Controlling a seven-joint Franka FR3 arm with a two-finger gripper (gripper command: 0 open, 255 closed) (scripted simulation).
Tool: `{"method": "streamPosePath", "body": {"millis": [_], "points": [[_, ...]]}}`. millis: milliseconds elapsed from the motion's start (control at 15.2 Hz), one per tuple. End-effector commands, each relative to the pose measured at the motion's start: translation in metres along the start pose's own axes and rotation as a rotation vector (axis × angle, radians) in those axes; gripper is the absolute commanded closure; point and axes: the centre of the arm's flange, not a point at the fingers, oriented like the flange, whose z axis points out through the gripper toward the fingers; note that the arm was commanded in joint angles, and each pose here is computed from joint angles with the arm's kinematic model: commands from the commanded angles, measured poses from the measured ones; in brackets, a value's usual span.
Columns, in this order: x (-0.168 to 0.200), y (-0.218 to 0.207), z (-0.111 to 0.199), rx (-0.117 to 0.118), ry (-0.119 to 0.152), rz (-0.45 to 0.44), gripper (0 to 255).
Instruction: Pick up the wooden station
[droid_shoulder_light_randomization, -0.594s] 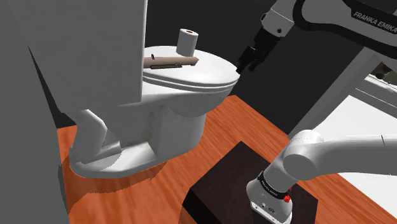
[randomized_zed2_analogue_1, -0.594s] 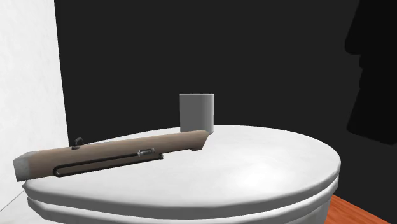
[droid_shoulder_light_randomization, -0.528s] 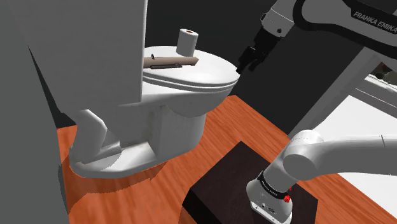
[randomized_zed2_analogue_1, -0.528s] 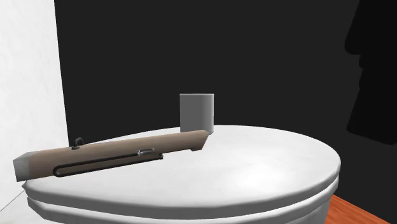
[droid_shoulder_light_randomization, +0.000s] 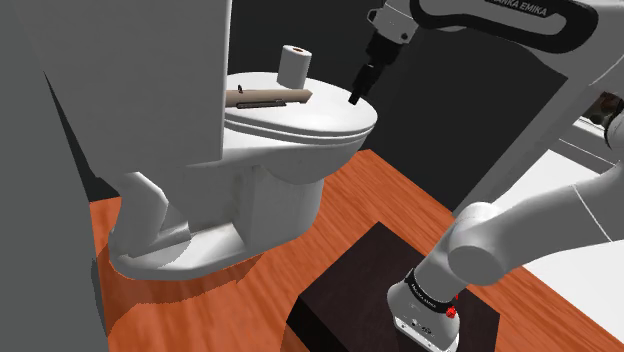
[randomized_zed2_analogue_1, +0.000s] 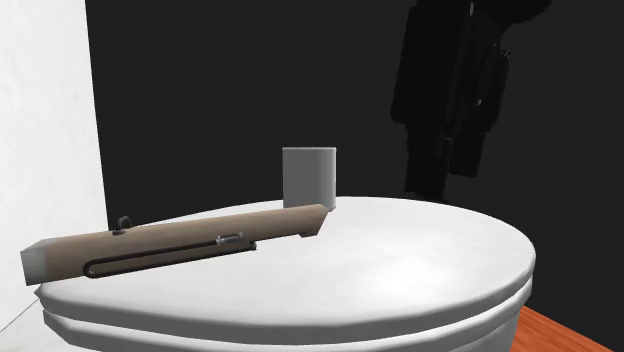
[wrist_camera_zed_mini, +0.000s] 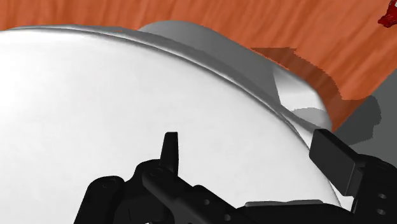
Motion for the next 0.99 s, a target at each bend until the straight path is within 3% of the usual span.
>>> {"method": "streamPosePath", "body": {"millis": [0,462,924], "points": [[0.031,0.001,0.007,0.004,-0.013,-0.111,0],[0.125,-0.013,0.03,0.017,-0.057,-0.474,0],[0.208,-0.06,0.057,0.03,-0.101,-0.836,0]]}}
